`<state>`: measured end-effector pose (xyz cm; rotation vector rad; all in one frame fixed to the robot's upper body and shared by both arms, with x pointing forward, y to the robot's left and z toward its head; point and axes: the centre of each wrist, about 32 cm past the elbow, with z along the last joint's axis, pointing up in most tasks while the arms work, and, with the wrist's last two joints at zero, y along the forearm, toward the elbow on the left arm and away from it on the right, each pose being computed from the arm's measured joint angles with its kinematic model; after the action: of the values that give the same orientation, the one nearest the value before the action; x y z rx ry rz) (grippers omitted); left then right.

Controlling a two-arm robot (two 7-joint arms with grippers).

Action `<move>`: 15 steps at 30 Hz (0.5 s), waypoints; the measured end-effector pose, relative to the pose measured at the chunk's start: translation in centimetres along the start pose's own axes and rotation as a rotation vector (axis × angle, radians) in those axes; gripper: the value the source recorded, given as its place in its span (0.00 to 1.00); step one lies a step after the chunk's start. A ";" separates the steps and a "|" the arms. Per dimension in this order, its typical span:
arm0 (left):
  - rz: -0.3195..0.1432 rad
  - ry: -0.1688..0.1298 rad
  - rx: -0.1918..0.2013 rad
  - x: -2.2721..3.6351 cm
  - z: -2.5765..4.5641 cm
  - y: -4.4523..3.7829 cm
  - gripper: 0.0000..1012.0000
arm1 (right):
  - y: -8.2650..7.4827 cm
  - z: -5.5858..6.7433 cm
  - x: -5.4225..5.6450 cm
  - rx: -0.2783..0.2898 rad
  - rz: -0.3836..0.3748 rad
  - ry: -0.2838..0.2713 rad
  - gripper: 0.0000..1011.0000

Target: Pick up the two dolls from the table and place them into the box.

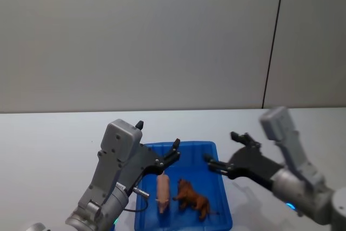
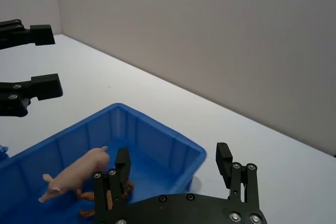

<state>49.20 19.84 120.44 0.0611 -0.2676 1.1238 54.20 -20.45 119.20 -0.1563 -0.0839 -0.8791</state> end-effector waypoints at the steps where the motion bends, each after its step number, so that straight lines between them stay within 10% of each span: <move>1: 0.000 0.000 0.000 0.00 0.00 0.00 0.99 | -0.4 -0.1 0.2 0.005 -0.006 -0.002 0.99; 15: 0.000 -0.002 0.002 -0.01 -0.02 0.02 0.99 | -4.7 -0.8 2.0 0.072 -0.054 -0.017 0.99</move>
<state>49.18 19.85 120.42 0.0641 -0.2678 1.1246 51.88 -25.04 119.12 -0.0943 -0.1365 -0.9274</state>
